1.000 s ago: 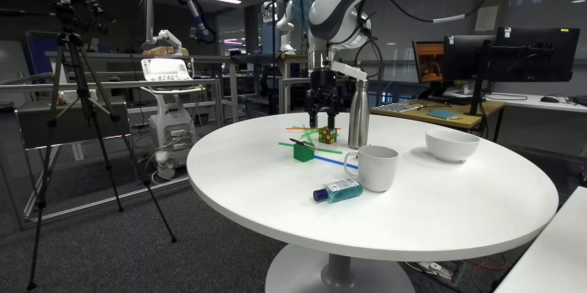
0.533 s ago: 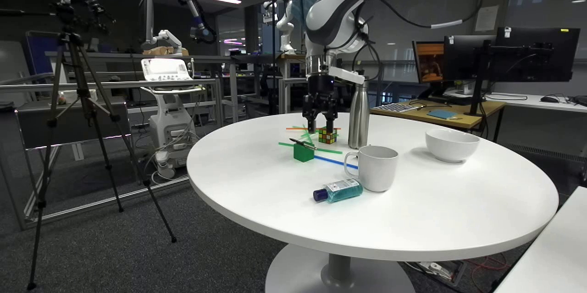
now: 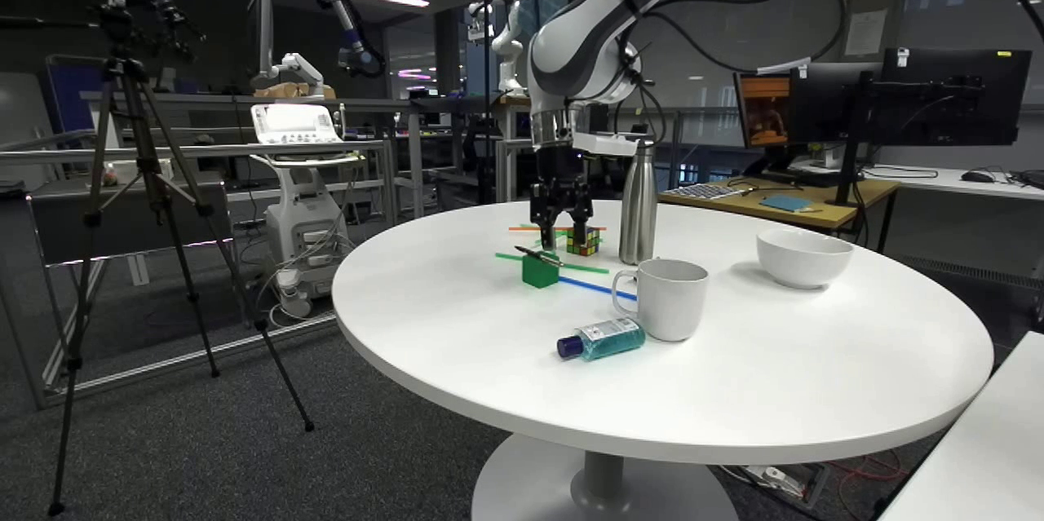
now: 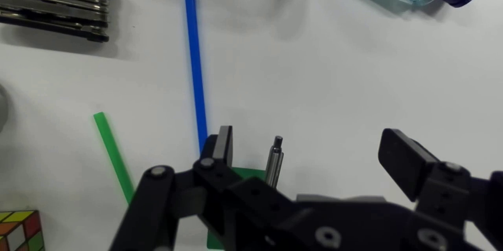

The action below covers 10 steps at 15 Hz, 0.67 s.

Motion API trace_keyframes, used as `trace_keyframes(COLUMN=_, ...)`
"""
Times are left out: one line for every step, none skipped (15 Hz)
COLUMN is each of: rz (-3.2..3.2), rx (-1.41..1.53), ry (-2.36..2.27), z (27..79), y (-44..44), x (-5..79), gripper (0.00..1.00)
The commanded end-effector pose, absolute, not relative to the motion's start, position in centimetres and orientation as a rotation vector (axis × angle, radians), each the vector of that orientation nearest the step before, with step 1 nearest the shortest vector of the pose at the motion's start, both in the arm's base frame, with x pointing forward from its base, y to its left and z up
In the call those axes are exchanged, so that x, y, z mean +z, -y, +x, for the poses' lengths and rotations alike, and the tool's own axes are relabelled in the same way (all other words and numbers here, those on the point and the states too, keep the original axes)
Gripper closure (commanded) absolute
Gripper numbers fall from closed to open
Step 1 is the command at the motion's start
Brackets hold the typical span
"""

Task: Pick the pen on the green block and put it in the cup

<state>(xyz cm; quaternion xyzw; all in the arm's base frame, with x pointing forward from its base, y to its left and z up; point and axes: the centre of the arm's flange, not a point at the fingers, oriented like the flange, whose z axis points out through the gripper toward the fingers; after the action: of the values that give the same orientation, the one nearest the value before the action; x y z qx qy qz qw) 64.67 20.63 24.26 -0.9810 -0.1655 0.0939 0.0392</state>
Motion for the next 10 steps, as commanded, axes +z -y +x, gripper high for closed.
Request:
trace_keyframes(rz=-3.043, rx=0.277, ry=0.503, z=66.16, y=-21.32, x=24.31, gripper=0.00)
trace_keyframes(rz=-3.040, rx=0.269, ry=0.498, z=66.32, y=-21.35, x=24.24, gripper=0.00)
trace_keyframes(rz=-3.038, rx=0.265, ry=0.496, z=66.38, y=-21.27, x=24.25, gripper=0.00)
trace_keyframes(rz=-3.035, rx=0.257, ry=0.490, z=66.41, y=-21.14, x=24.35, gripper=0.00)
trace_keyframes(rz=-3.036, rx=0.249, ry=0.486, z=66.41, y=-21.02, x=24.47, gripper=0.00)
trace_keyframes(rz=-3.035, rx=0.237, ry=0.479, z=66.40, y=-20.82, x=24.71, gripper=0.00)
trace_keyframes(rz=-3.036, rx=0.228, ry=0.477, z=66.44, y=-20.73, x=24.83, gripper=0.00)
trace_keyframes(rz=-3.036, rx=0.216, ry=0.475, z=66.43, y=-20.63, x=25.02, gripper=0.00)
trace_keyframes(rz=-3.036, rx=0.206, ry=0.474, z=66.48, y=-20.61, x=25.07, gripper=0.00)
trace_keyframes(rz=-3.035, rx=0.193, ry=0.474, z=66.46, y=-20.66, x=25.07, gripper=0.00)
